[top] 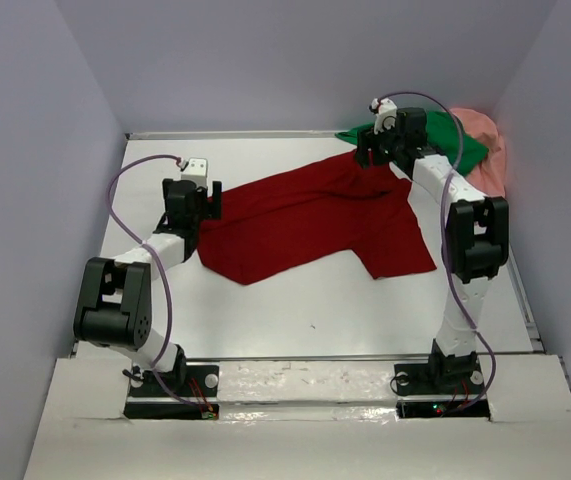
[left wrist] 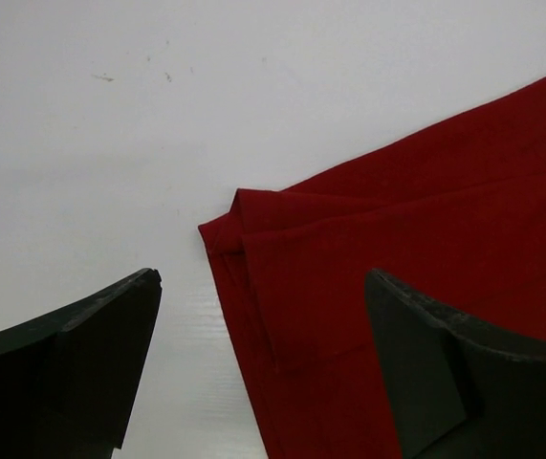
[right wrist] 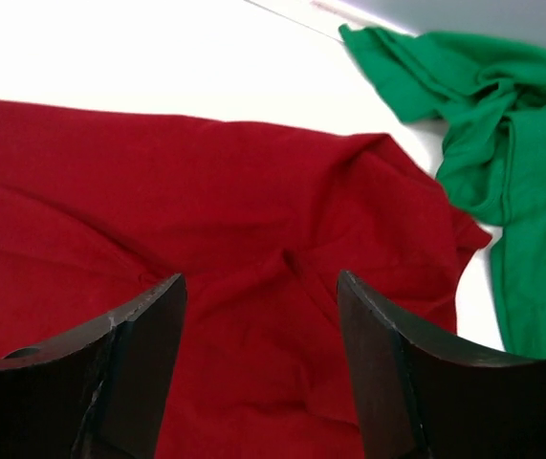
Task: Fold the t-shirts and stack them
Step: Fold the tshirt
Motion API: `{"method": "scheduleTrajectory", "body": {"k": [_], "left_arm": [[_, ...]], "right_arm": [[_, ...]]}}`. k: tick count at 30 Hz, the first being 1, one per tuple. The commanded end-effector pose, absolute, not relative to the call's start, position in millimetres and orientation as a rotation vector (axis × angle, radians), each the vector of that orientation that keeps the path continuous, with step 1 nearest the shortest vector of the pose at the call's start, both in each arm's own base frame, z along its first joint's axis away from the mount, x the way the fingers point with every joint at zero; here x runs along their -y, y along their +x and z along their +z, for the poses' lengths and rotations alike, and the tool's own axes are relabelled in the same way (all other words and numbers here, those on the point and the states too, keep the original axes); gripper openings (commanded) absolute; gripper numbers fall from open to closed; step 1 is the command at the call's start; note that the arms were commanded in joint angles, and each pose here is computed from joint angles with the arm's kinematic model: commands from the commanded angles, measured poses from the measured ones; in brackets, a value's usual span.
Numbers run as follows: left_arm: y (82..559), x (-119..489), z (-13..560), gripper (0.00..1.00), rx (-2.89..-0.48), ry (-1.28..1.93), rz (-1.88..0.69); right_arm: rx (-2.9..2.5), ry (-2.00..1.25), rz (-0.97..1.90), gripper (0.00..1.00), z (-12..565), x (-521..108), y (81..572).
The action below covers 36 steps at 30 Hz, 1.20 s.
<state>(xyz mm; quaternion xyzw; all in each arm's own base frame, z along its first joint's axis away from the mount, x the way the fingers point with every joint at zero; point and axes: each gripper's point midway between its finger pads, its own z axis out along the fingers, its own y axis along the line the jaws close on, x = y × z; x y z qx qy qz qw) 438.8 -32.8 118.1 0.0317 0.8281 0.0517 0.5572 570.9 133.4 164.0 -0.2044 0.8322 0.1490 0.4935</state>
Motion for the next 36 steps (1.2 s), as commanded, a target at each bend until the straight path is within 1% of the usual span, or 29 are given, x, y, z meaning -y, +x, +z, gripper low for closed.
{"method": "scheduleTrajectory", "body": {"k": [1, 3, 7, 12, 13, 15, 18, 21, 24, 26, 29, 30, 31, 33, 36], "left_arm": [[443.1, 26.7, 156.0, 0.99, -1.873, 0.043, 0.151], [438.7, 26.4, 166.6, 0.99, -1.851, 0.037, 0.144], [435.9, 37.0, 164.9, 0.99, -1.864, 0.064, 0.077], [451.2, 34.8, 138.3, 0.99, -1.931, 0.055, 0.111], [456.5, 35.2, 140.0, 0.99, -1.928, 0.054, 0.113], [463.2, 36.8, 137.6, 0.99, -1.932, 0.057, 0.111], [473.0, 42.3, 129.6, 0.99, -1.968, 0.046, 0.079], [476.2, 51.1, 124.4, 0.99, -2.026, 0.04, 0.024], [468.0, 59.2, 118.5, 0.99, -2.079, 0.066, -0.028], [453.1, 63.7, 114.4, 0.99, -2.099, 0.11, -0.064], [426.9, 67.2, 129.6, 0.99, -2.079, 0.176, -0.097], [419.9, 65.5, 147.3, 0.99, -2.04, 0.183, -0.097], [407.7, 68.0, 143.0, 0.99, -2.066, 0.21, -0.124], [390.2, 70.3, 149.7, 0.99, -2.083, 0.242, -0.152], [371.6, 90.3, 153.7, 0.99, -2.12, 0.347, -0.286]], "right_arm": [[-1.926, -0.511, 0.366, 0.7, 215.0, -132.4, 557.5], [-1.909, -0.497, 0.323, 0.71, 228.3, -125.9, 553.5], [-1.929, -0.494, 0.355, 0.7, 225.2, -127.9, 541.2], [-2.011, -0.482, 0.462, 0.66, 195.5, -139.7, 539.7], [-2.037, -0.469, 0.478, 0.66, 183.3, -141.1, 542.4], [-2.051, -0.486, 0.525, 0.66, 175.2, -147.4, 542.3], [-2.081, -0.469, 0.598, 0.61, 163.0, -155.8, 544.7], [-2.119, -0.453, 0.64, 0.61, 162.8, -159.7, 544.8], [-2.171, -0.43, 0.571, 0.59, 155.3, -149.1, 542.3], [-2.183, -0.448, 0.525, 0.59, 156.3, -141.9, 530.6], [-2.171, -0.48, 0.449, 0.59, 169.9, -130.6, 513.1], [-2.204, -0.478, 0.436, 0.59, 159.5, -126.7, 502.3], [-2.201, -0.487, 0.442, 0.59, 168.0, -126.4, 492.2], [-2.24, -0.494, 0.479, 0.59, 159.3, -128.0, 473.0], [-2.246, -0.485, 0.508, 0.59, 165.7, -129.4, 458.3]]}}
